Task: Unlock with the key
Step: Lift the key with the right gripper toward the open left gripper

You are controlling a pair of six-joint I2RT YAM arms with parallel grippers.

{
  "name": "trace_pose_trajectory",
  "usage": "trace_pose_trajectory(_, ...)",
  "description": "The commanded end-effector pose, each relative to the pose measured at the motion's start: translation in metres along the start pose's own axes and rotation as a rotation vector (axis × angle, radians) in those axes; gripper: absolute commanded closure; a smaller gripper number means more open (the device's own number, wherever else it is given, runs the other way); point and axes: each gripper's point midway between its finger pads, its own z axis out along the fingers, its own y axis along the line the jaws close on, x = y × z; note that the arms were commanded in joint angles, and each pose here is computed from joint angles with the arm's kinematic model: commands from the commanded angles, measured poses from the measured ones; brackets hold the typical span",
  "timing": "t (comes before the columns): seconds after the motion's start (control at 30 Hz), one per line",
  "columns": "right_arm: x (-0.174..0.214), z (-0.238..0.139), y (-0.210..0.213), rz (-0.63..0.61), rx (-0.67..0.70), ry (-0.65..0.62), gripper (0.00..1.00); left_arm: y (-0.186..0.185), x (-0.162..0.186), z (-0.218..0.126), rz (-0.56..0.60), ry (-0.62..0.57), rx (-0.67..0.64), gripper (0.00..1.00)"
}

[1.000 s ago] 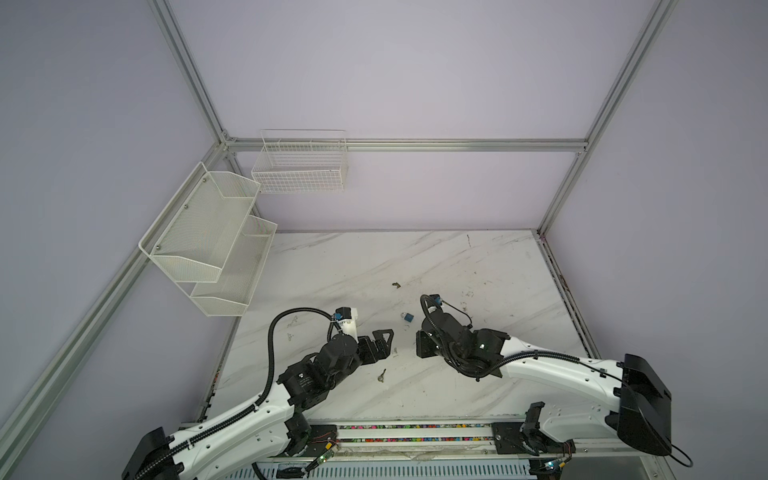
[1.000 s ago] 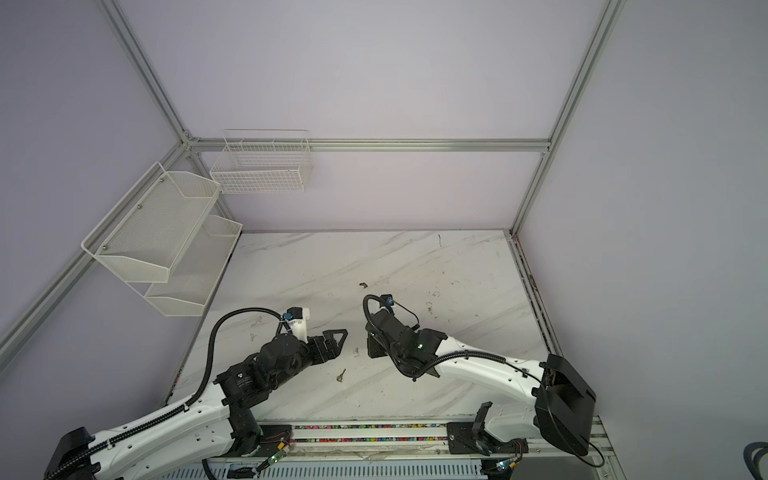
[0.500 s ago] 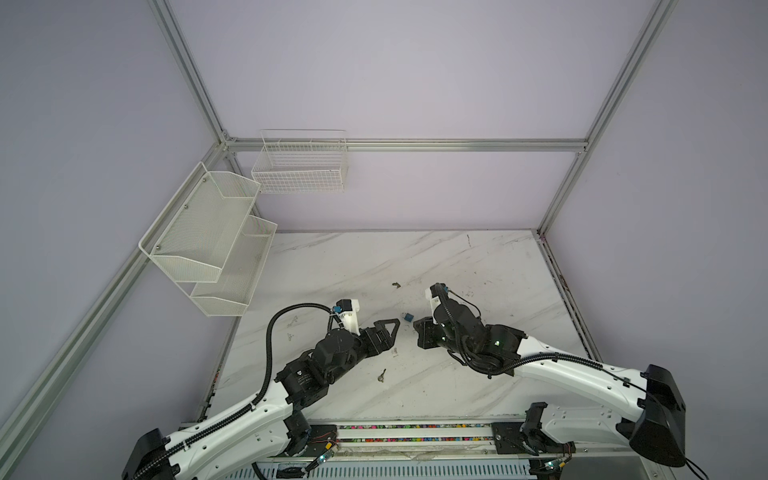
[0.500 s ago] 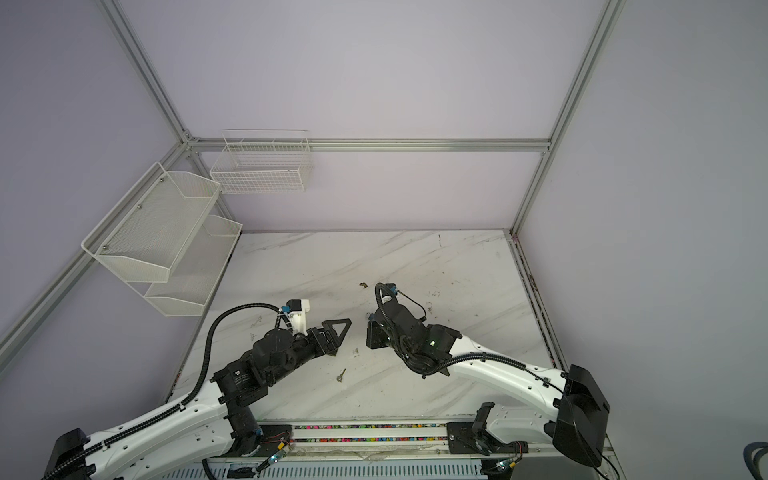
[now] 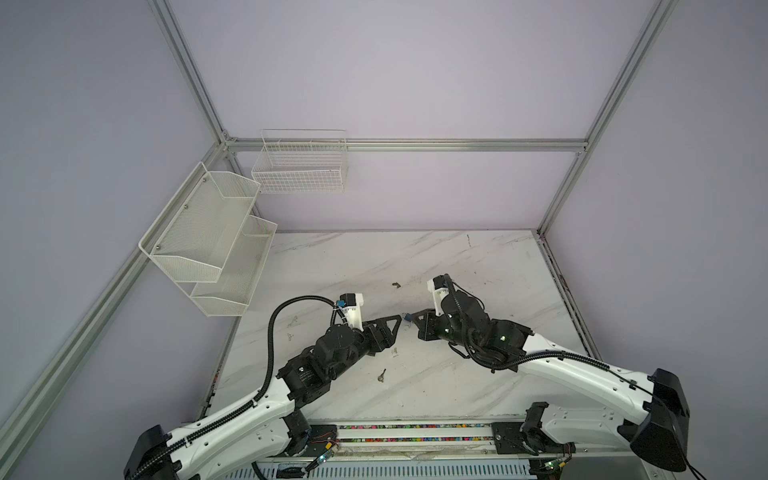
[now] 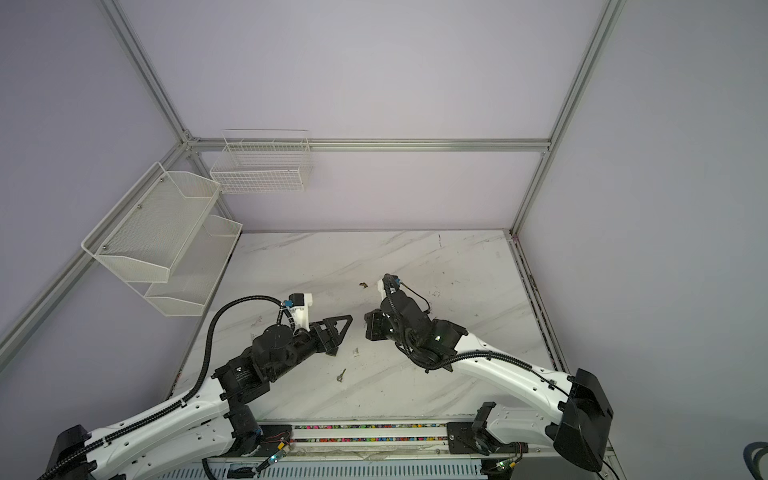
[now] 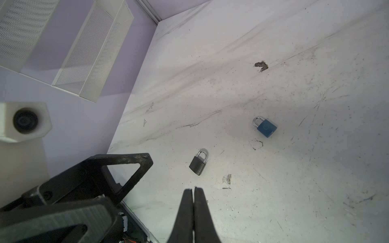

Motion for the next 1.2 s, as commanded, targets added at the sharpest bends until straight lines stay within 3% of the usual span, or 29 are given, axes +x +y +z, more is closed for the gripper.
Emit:
trace_pose_trajectory(0.0, -0.017, -0.013, 0.013, 0.056, -0.076, -0.003, 0.96, -0.042, -0.038, -0.013, 0.275, -0.132, 0.117, 0.20)
trace_pose_trajectory(0.23, -0.027, -0.022, 0.021, 0.061, -0.102, 0.007, 0.96, -0.056, -0.013, -0.012, 0.690, -0.121, 0.256, 0.19)
trace_pose_trajectory(0.4, -0.035, -0.030, 0.029, 0.025, -0.108, 0.003, 0.96, -0.057, -0.012, -0.007, 0.841, -0.194, 0.272, 0.18)
trace_pose_trajectory(0.7, -0.044, -0.044, 0.049, -0.018, -0.179, -0.011, 0.96, -0.072, -0.022, 0.011, 0.929, -0.279, 0.293, 0.24)
trace_pose_trajectory(1.03, -0.046, -0.051, 0.055, -0.031, -0.218, -0.025, 0.96, -0.080, -0.014, 0.028, 0.917, -0.271, 0.343, 0.53)
trace_pose_trajectory(1.17, -0.045, -0.051, 0.054, -0.031, -0.219, -0.028, 0.96, -0.079, -0.014, 0.029, 0.911, -0.280, 0.345, 0.58)
